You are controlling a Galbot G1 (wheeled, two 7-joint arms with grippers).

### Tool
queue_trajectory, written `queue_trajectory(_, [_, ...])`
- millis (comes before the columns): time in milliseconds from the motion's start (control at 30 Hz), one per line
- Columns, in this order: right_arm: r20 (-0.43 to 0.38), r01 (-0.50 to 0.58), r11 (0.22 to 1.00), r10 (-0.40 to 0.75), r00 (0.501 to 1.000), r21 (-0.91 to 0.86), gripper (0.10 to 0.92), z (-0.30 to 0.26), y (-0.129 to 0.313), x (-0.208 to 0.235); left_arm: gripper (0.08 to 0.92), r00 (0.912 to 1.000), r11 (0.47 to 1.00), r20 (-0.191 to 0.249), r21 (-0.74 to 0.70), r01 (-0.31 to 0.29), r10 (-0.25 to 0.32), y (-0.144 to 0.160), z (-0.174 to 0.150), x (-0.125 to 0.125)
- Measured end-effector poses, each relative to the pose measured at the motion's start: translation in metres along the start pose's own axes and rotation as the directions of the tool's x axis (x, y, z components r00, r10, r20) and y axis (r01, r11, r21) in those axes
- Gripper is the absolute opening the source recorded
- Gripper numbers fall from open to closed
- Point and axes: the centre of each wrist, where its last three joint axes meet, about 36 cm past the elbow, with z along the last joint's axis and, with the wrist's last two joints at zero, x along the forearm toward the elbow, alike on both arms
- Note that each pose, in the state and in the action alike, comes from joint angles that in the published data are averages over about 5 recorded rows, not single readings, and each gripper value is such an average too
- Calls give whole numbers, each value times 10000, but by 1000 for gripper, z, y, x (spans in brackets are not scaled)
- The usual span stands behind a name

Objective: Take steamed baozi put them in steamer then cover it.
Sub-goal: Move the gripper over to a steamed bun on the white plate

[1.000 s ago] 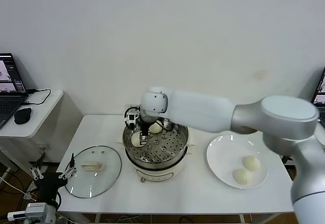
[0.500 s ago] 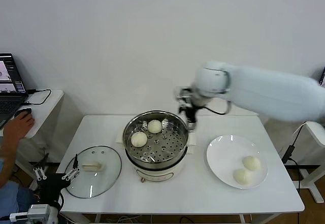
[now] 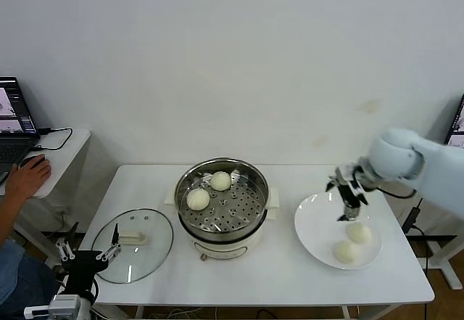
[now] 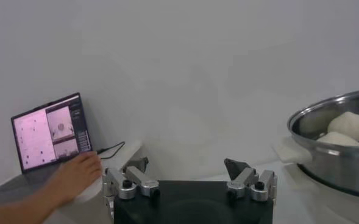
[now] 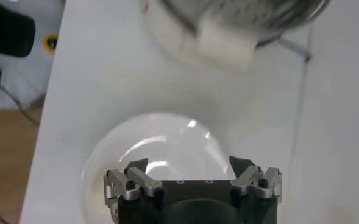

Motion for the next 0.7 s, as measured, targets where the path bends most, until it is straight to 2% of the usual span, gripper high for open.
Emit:
queue_trajectory(333, [-176,496,9987,-499,9986,-140,823,30,42,-51,823,9999,10000,-80,-45,-69,68,-5,2,0])
queue_trajectory(700, [-167,741,9963,-749,9971,-441,823,40,55,-88,823,9998,10000,-222,-82,-10,8,-4,7,0])
